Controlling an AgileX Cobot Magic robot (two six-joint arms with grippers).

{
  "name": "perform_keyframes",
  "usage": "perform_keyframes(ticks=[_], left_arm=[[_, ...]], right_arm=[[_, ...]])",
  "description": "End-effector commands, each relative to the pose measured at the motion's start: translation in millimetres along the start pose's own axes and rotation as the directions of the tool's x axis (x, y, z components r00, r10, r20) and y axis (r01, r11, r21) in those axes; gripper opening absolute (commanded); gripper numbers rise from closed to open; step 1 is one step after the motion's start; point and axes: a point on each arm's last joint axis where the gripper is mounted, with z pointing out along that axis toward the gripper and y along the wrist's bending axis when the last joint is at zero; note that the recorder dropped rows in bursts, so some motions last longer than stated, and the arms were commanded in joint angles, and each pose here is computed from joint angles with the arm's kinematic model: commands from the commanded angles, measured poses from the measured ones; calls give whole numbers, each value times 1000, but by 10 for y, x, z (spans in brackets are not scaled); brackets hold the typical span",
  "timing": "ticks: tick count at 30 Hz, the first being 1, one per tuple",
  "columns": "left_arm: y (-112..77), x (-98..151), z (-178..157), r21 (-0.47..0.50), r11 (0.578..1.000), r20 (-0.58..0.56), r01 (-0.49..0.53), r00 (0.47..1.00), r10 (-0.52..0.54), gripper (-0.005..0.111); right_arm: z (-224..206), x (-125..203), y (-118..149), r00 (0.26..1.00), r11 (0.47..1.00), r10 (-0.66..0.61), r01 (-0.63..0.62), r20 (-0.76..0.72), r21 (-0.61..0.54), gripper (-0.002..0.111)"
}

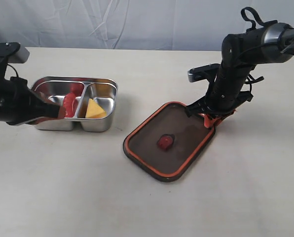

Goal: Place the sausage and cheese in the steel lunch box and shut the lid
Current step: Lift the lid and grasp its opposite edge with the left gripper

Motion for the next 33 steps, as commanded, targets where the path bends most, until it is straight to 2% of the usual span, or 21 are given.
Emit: perform_keyframes(ticks=[1, 3, 9, 10, 14, 17, 22, 28, 31, 33], left_arm=[[-147, -148, -62, 143, 985, 54, 93, 993, -102, 5], [-193, -191, -85, 185, 978, 55, 93, 993, -105, 12], [-215, -307, -128, 197, 971, 72, 139, 985, -155, 47], [-215, -307, -128, 198, 969, 70, 150, 984, -166, 49], [-256, -320, -133, 253, 943, 57, 218, 969, -239, 50], [-332, -343, -98, 386, 880, 16, 277, 952, -306, 50], [-308, -323, 36, 452, 834, -42, 316, 942, -334, 50], [-213, -332, 141, 412, 852, -11, 323, 937, -350, 50], [-219, -351, 137, 427, 849, 9, 312, 937, -349, 50], [-255, -363, 118, 468, 832, 11, 298, 939, -343, 50]], right_arm=[[-161, -14, -6, 999, 1000, 5, -5, 42, 2, -1], [-255, -21, -21, 998, 1000, 9, -9, 68, 4, -1], [-736, 0, -100, 983, 999, 30, -32, 181, 11, -1], [-808, 6, -95, 980, 999, 28, -31, 198, 12, -1], [-1167, 53, -58, 958, 1000, 27, -29, 287, 4, -1], [-1331, 82, -6, 944, 1000, 14, -7, 329, -22, -1], [-1399, 106, 75, 941, 995, -21, 53, 339, -88, -1], [-1403, 117, 110, 941, 989, -47, 91, 334, -115, -1], [-1408, 115, 134, 939, 985, -50, 103, 340, -138, -1], [-1410, 112, 144, 937, 983, -56, 112, 344, -147, -1]])
